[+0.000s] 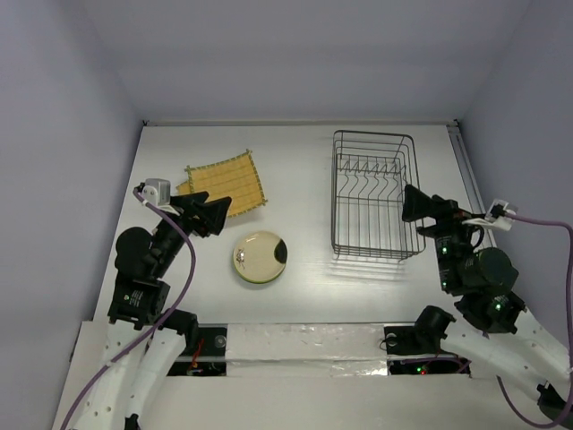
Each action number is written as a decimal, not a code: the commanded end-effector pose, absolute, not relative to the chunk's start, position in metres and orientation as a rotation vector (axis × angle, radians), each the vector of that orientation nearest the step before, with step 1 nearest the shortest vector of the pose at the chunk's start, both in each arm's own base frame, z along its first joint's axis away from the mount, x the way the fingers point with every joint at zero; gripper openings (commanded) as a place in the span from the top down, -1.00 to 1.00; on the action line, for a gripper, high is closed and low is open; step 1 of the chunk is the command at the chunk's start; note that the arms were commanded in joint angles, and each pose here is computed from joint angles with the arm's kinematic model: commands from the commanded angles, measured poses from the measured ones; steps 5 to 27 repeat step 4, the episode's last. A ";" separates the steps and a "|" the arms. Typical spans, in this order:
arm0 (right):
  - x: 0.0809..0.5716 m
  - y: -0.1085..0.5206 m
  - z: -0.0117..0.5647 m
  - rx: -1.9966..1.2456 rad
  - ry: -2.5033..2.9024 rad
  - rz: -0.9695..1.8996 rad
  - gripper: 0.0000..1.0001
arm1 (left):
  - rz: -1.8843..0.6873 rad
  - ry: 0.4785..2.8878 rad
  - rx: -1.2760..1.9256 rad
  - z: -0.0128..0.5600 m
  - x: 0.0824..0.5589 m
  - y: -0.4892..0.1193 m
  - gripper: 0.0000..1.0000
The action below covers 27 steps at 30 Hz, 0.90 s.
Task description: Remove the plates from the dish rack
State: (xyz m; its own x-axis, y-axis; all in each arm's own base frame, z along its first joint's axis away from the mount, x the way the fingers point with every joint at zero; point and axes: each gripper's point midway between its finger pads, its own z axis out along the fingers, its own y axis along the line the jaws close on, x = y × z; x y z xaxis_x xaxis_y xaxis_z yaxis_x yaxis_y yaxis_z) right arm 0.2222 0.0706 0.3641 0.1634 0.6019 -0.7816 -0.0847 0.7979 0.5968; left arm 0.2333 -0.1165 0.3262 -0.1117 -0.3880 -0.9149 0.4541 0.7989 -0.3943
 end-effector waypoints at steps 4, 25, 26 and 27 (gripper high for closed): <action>0.216 0.062 0.373 0.502 1.278 0.546 -1.00 | -0.723 1.441 0.069 0.346 0.232 -0.116 -0.30; 0.216 0.062 0.373 0.502 1.278 0.546 -1.00 | -0.723 1.441 0.069 0.346 0.232 -0.116 -0.30; 0.216 0.062 0.373 0.502 1.278 0.546 -1.00 | -0.723 1.441 0.069 0.346 0.232 -0.116 -0.30; 0.216 0.062 0.373 0.502 1.278 0.546 -1.00 | -0.723 1.441 0.069 0.346 0.232 -0.116 -0.30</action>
